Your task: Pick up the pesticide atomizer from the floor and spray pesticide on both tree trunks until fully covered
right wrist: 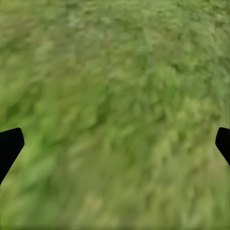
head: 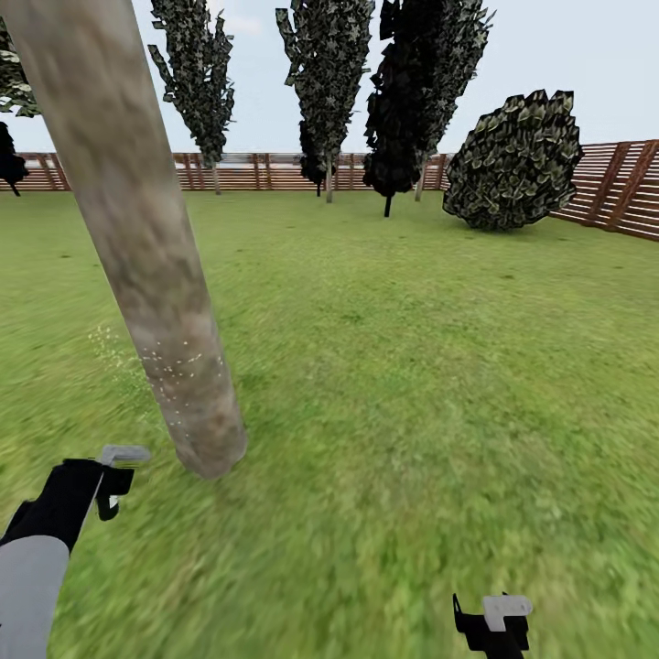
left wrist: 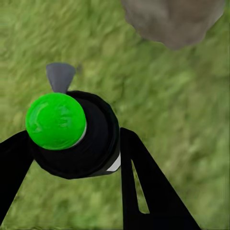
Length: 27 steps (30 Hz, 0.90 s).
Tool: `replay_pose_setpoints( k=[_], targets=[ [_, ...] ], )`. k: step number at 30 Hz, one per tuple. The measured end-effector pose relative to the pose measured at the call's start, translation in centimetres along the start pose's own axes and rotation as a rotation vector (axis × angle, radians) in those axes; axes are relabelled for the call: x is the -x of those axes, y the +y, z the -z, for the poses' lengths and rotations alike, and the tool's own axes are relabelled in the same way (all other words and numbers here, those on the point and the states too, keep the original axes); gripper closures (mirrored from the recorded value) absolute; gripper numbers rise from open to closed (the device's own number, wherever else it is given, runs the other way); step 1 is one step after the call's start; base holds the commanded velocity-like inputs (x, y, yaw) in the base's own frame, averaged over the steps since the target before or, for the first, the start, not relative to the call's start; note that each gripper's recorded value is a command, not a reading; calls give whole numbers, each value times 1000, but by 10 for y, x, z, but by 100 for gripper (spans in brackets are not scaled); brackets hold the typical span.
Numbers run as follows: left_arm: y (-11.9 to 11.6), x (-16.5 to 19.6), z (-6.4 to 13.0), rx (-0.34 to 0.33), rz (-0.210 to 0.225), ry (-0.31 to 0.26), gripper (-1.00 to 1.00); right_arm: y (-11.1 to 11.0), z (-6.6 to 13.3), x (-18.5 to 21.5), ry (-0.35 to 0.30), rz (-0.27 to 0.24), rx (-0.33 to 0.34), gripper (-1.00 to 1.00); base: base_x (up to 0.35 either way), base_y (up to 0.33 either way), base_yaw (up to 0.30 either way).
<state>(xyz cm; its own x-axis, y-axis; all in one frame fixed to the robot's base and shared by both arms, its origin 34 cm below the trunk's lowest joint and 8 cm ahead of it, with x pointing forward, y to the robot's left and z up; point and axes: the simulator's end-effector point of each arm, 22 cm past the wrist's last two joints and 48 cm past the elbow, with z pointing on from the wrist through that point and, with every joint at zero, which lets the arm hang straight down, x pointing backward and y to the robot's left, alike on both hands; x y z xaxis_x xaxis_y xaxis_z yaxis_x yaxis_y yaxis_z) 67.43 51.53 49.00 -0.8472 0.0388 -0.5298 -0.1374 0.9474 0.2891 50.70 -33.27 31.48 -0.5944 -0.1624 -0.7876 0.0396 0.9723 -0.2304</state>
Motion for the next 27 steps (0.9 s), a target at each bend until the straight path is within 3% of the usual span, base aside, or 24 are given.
replay_pose_setpoints(
  k=[3, 4, 6, 8, 10, 15, 21, 25, 27],
  targets=[
    [-6, -1, -1, -15, 11, -1, 100, 0, 0, 0, 0, 0, 0, -100, 0, 0, 0],
    [-18, 0, -1, -32, 14, -3, 100, 0, 0, 0, 0, -1, -1, -100, 0, 0, 0],
    [-68, 6, 0, -102, 15, -19, 100, 0, 0, 0, 0, 0, 0, -100, 0, 0, 0],
    [-85, 19, 3, -116, 7, -70, 100, 0, 0, 0, 0, 0, 0, -100, 0, 0, 0],
    [-77, 26, 3, -90, 19, -112, 100, 0, 0, 0, 0, 0, 0, -100, 0, 0, 0],
    [-62, 22, 0, -77, 111, -128, 100, 0, 0, 0, 0, 0, 1, -100, 4, -5, 0],
    [-74, 9, -6, -87, 95, -100, 100, 1, 0, 0, -1, -1, 2, -100, 119, -207, 0],
    [-58, 5, -8, -11, 96, -91, 100, 3, 0, 0, -1, -1, 5, -100, 136, -244, 0],
    [-57, 5, -8, -7, 99, -90, 100, 3, 0, 1, -1, -2, 5, -100, 120, -253, 0]
  ],
)
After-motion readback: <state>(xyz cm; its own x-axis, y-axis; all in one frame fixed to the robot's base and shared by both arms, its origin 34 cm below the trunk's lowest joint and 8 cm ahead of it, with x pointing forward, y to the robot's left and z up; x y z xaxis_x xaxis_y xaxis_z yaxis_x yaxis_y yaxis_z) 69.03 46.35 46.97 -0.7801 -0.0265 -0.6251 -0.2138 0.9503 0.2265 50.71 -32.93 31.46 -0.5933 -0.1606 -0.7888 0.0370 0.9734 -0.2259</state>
